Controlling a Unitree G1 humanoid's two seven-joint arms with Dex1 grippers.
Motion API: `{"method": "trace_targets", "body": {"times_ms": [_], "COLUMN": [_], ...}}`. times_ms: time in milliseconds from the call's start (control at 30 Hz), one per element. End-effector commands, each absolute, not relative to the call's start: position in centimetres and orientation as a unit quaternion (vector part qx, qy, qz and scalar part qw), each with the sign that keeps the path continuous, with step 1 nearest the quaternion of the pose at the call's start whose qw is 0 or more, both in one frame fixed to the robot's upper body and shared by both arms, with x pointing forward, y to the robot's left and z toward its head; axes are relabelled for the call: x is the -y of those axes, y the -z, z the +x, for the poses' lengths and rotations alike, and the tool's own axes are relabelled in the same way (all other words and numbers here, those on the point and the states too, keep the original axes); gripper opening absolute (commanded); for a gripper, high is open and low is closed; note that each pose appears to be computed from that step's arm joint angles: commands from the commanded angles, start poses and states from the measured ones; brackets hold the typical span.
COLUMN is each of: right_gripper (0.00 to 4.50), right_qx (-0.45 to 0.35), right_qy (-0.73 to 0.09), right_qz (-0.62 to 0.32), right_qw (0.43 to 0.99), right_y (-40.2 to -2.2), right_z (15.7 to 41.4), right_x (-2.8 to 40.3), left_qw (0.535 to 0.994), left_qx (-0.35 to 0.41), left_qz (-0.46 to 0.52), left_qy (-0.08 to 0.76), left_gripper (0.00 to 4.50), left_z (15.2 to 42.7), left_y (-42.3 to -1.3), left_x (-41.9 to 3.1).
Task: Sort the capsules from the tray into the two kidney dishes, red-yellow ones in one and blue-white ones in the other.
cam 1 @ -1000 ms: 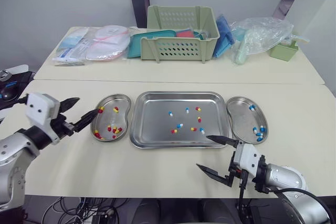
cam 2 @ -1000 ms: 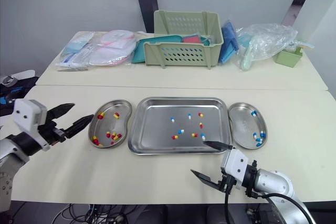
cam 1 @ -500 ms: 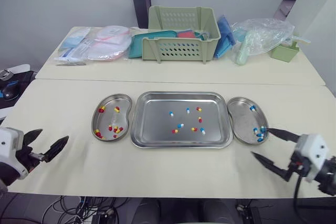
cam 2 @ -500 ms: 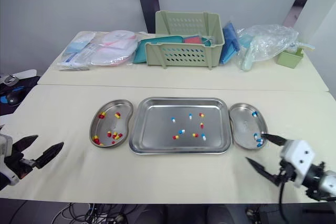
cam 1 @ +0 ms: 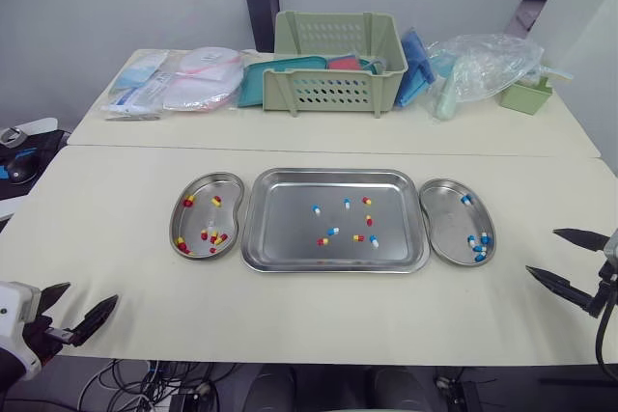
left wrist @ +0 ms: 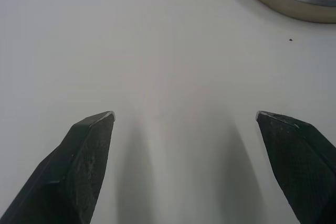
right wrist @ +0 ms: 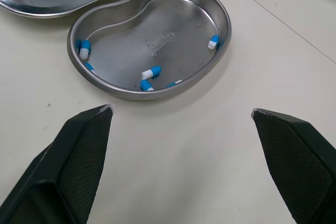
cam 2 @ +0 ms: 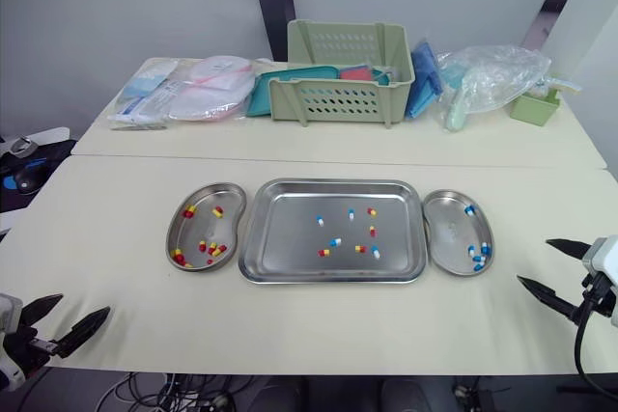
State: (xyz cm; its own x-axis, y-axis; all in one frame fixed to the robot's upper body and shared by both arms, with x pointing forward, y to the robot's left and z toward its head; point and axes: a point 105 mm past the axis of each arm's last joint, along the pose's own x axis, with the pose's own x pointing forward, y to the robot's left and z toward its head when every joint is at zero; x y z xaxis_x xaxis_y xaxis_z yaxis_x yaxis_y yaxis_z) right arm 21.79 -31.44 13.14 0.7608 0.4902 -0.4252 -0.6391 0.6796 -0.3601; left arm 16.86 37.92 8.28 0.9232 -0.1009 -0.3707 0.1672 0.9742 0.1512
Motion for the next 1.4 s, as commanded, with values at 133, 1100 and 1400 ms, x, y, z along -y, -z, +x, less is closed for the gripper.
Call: {"method": "trace_targets", "body": {"times_ms": [133,1100,1400], "right_gripper": [4.50,4.50,4.50], "right_qx": [-0.149,-0.054,-0.022], "right_qy": [-0.316,-0.464,-0.451], "right_qz": [-0.269,-0.202,-0.183], "right_qw": [0.898,0.861,0.873], "right_y": [-13.2,-11.5,-10.8], "right_z": [21.9,17.4,18.3], "right_x": [31.6,18.0,15.7], "left_qw": [0.980,0.969,0.965], "left_qx": [-0.164,-0.156,-0.142], "left_qz": [0.097,0.120,0.130], "left_qy": [0.057,0.150,0.178], "left_gripper": [4.48,4.48,4.48], "left_z": [16.8,16.9,17.3], "left_y": [-9.3,-9.2,-10.1], "left_x": [-37.7,-34.1,-33.0]}}
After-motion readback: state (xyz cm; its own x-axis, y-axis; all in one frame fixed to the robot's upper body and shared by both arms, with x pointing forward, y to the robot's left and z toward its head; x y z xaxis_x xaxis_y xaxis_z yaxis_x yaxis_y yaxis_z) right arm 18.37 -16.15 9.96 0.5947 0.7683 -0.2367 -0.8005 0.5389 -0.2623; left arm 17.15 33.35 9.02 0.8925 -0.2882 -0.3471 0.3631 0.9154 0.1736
